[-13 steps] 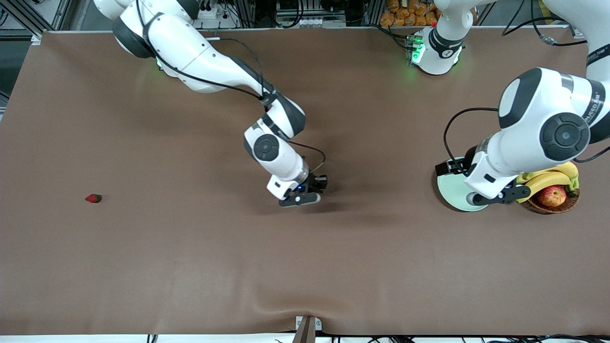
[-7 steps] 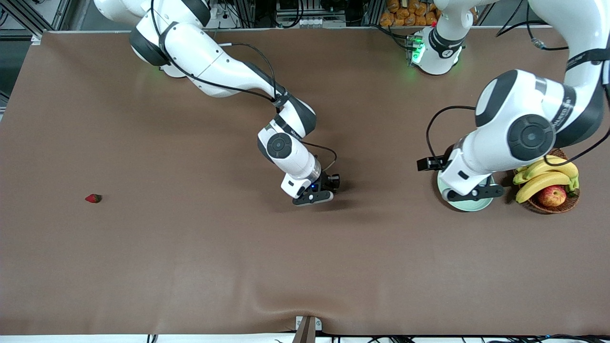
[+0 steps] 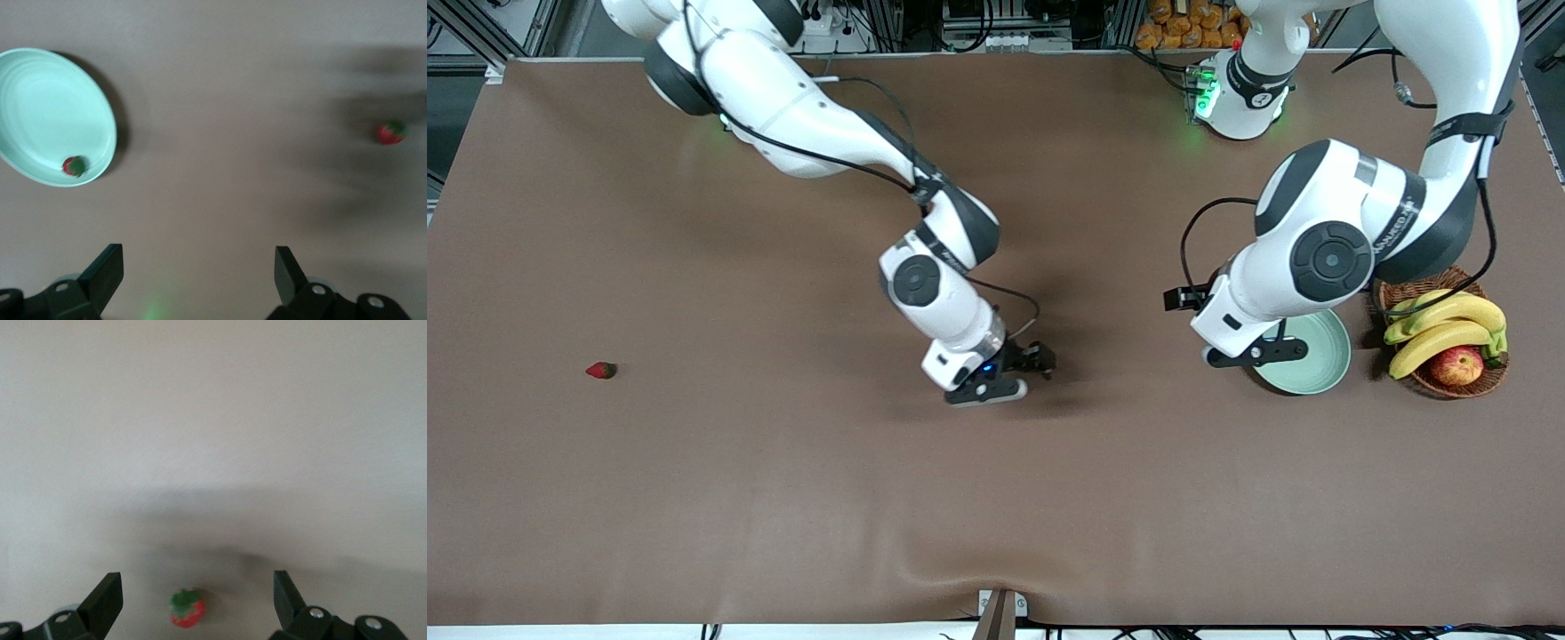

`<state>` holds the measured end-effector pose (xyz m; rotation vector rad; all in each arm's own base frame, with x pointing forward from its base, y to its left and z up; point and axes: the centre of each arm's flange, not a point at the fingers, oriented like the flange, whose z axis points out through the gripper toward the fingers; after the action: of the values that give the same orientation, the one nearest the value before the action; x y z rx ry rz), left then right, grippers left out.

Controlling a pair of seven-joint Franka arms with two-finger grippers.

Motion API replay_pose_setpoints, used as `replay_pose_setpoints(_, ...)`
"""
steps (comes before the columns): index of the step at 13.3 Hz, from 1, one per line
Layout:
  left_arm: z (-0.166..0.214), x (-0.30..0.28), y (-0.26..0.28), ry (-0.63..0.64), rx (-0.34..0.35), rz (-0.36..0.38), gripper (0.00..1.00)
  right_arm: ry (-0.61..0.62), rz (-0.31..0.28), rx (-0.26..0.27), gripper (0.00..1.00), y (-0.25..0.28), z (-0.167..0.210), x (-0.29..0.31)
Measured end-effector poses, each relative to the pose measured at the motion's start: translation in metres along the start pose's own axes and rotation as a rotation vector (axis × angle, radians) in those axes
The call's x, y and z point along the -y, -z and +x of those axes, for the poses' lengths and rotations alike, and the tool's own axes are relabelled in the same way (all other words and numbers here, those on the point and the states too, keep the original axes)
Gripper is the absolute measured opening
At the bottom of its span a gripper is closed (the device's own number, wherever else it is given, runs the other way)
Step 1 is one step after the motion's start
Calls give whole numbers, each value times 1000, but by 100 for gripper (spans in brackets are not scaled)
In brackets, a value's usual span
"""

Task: Collect all strawberries into plate
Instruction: 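Set the second strawberry mid-table with the right gripper while the left gripper returns, then grasp the strawberry with the left gripper while the right gripper grasps the last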

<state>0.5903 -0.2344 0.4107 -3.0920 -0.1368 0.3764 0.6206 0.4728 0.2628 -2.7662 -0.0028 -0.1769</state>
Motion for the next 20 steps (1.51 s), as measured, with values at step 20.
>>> replay_pose_setpoints(20,-1,-208,-193,123,-268,-97,98,65,-356,197,100,263,45,-510)
